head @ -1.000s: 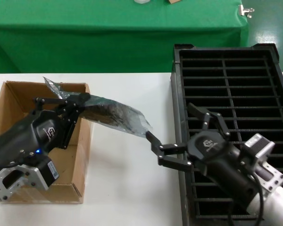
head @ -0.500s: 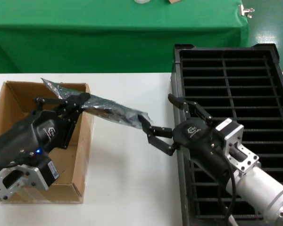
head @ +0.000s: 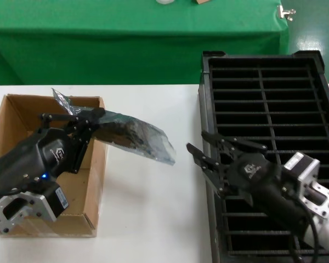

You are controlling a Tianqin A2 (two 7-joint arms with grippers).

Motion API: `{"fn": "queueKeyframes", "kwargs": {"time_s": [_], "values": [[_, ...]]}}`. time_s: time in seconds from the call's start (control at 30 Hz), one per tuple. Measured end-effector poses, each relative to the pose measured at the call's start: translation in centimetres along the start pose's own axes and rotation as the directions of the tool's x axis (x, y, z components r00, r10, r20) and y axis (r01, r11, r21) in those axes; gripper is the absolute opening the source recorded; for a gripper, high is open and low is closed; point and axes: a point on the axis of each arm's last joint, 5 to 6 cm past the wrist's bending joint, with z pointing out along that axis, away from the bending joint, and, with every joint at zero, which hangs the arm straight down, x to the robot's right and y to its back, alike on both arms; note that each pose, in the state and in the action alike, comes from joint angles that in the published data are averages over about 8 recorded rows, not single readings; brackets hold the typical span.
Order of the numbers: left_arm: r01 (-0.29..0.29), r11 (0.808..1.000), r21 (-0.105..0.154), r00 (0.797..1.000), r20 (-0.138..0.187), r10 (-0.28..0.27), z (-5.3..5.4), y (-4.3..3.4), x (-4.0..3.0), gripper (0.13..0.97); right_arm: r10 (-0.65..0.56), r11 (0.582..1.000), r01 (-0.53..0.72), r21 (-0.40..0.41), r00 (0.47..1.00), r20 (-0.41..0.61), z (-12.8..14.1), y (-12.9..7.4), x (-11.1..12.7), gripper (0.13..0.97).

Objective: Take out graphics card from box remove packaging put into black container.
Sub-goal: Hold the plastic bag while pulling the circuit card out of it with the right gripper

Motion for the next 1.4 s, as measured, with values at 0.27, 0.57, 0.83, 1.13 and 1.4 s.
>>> {"fn": "queueKeyframes", "kwargs": {"time_s": [0.27,0.57,0.83,1.13,1.4], "values": [[0.000,1.000,0.000,1.000,0.000,0.000,0.0,0.00,0.00,0.139,-0.015,1.000,0.015,-0.002,0.997,0.076,-1.2,-0.6,-0.1,0.246],[0.000,1.000,0.000,1.000,0.000,0.000,0.0,0.00,0.00,0.139,-0.029,0.999,0.026,0.018,0.989,0.144,0.1,-1.0,-0.3,0.169],[0.000,1.000,0.000,1.000,0.000,0.000,0.0,0.00,0.00,0.139,-0.041,0.999,0.036,0.028,0.983,0.179,0.9,-1.1,-0.4,0.139],[0.000,1.000,0.000,1.000,0.000,0.000,0.0,0.00,0.00,0.139,-0.053,0.998,0.046,0.042,0.980,0.190,1.4,-1.2,-0.2,0.135],[0.000,1.000,0.000,1.000,0.000,0.000,0.0,0.00,0.00,0.139,-0.074,0.997,0.066,0.045,0.975,0.211,2.0,-1.0,0.5,0.135]]}}
